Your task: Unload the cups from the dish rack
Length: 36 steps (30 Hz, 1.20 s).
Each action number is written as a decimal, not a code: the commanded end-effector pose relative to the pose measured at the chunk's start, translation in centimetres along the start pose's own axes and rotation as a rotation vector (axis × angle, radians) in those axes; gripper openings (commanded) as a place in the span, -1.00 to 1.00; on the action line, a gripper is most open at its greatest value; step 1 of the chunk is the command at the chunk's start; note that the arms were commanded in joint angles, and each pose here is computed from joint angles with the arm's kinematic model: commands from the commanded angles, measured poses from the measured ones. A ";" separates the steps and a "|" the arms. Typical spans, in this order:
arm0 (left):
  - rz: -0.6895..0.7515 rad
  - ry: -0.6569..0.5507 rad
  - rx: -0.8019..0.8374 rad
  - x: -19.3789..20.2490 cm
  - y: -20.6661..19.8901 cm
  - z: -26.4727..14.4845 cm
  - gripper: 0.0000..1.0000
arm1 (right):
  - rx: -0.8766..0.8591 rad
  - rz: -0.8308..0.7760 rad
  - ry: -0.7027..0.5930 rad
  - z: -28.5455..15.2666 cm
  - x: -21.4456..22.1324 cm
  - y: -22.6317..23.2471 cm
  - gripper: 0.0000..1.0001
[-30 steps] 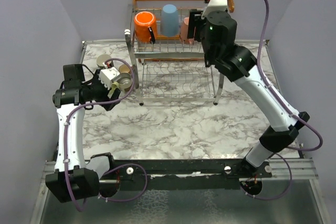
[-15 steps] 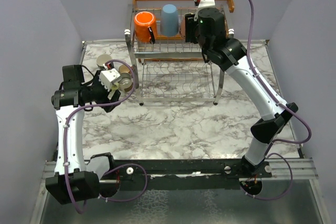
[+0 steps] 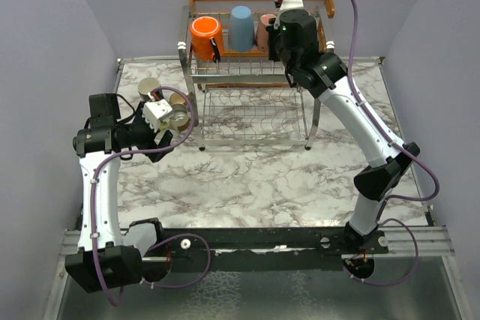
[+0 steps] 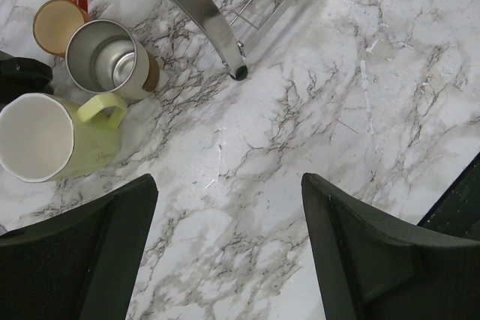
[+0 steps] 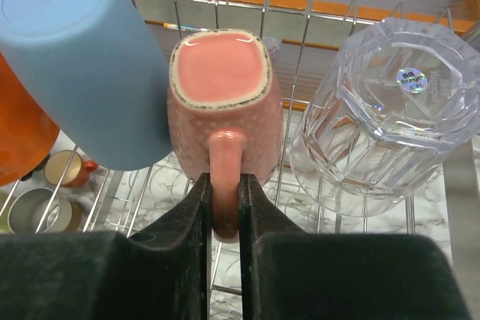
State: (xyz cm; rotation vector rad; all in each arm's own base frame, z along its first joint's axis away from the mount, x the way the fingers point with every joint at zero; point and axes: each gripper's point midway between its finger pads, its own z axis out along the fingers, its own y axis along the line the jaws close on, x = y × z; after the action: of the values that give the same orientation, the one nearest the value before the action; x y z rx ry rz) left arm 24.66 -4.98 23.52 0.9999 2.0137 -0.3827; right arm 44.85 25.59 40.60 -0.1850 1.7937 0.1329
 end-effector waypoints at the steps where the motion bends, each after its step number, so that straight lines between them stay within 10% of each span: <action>1: 0.046 -0.059 0.040 -1.5 -1.3 -0.8 0.61 | -0.013 0.023 -0.043 -0.8 -2.2 -0.2 -0.86; 18: 0.090 -0.158 0.117 -3.5 -3.5 -1.6 0.62 | -0.339 0.260 -0.319 -14.1 -11.4 0.1 -0.98; 36: 0.234 -0.500 0.219 -7.6 -8.3 -3.0 0.85 | -0.945 0.637 -0.062 -23.6 4.7 6.3 -0.98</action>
State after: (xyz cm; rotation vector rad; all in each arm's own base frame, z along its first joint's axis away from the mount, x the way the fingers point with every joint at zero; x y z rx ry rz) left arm 20.33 -10.58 28.40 1.1286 1.6038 -0.5924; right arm 23.21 24.80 40.45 -0.2658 1.6533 1.0688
